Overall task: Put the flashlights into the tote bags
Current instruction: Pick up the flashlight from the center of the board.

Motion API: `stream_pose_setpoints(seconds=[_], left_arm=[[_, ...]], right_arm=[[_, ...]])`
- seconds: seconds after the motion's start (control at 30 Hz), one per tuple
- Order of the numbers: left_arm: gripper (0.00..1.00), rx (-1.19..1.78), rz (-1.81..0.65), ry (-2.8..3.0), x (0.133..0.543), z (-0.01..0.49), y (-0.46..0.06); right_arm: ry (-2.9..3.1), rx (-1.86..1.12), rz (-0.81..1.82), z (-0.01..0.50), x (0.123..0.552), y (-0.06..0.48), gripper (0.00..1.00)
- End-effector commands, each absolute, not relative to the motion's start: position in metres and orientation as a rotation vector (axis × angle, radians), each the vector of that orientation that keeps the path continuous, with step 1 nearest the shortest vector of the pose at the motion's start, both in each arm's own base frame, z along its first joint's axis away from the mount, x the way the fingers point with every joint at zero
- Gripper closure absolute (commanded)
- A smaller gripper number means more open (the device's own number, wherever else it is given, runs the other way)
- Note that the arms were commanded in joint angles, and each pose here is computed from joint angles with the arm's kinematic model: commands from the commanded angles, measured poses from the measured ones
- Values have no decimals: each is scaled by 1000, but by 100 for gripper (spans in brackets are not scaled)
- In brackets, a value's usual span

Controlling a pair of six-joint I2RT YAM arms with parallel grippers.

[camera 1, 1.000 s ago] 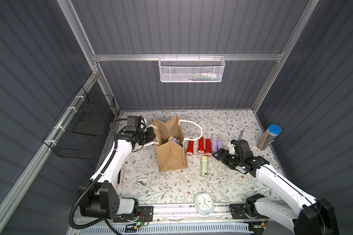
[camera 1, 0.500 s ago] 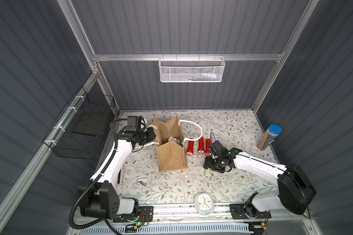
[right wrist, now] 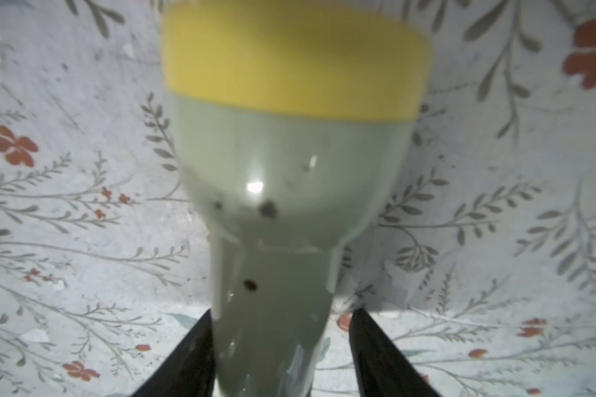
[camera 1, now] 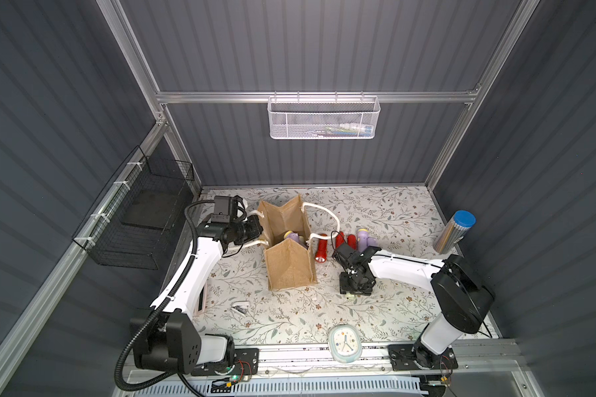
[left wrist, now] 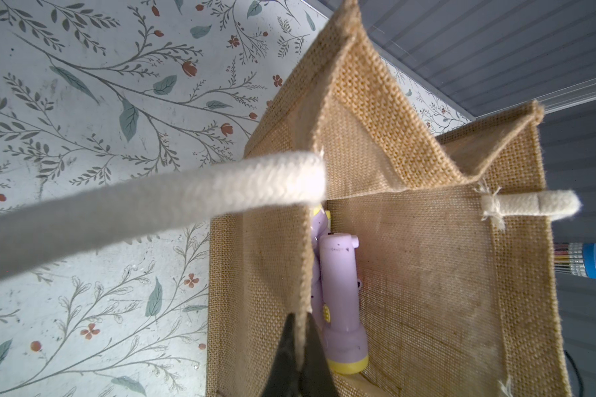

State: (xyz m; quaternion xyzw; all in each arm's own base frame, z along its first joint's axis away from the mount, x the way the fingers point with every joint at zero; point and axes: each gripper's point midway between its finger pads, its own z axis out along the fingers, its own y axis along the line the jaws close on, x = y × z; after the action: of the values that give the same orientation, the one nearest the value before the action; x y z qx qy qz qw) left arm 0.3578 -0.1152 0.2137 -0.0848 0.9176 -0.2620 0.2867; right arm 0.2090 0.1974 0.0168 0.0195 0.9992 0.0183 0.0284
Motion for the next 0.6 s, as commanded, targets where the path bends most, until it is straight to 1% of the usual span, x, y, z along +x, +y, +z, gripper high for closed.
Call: stream_pose_setpoints(seconds=[0.0,0.07,0.1,0.17,0.27,0.33,0.37,0.47,0.53,0.57], left_arm=[[100,-194,-678,2412,359,223,-113],[100,-195,-680,2415,359,221,-113],[100,-193,-680,2414,360,221,-113],[100,-193,-682,2417,360,220,-113],[100,-195,-681,2421,360,218,-113],[100,-197,-680,2421,360,219,-113],[100,-198,-680,2418,360,220,-113],[100,-203,-679,2416,361,221,-113],[100,-206,-679,2416,361,222,-113],[100,-206,-678,2416,361,223,-112]], right_arm=[[3103,57,-41,13,204,187,42],[3105,65,-42,10,202,186,50],[3103,67,-33,9,202,185,56],[3089,75,7,9,202,188,64],[3068,67,46,13,203,189,68],[3043,65,67,19,206,190,81],[3021,69,88,25,208,190,84],[2936,102,148,47,215,188,83],[2881,133,183,63,219,182,85],[2850,162,208,72,222,179,88]])
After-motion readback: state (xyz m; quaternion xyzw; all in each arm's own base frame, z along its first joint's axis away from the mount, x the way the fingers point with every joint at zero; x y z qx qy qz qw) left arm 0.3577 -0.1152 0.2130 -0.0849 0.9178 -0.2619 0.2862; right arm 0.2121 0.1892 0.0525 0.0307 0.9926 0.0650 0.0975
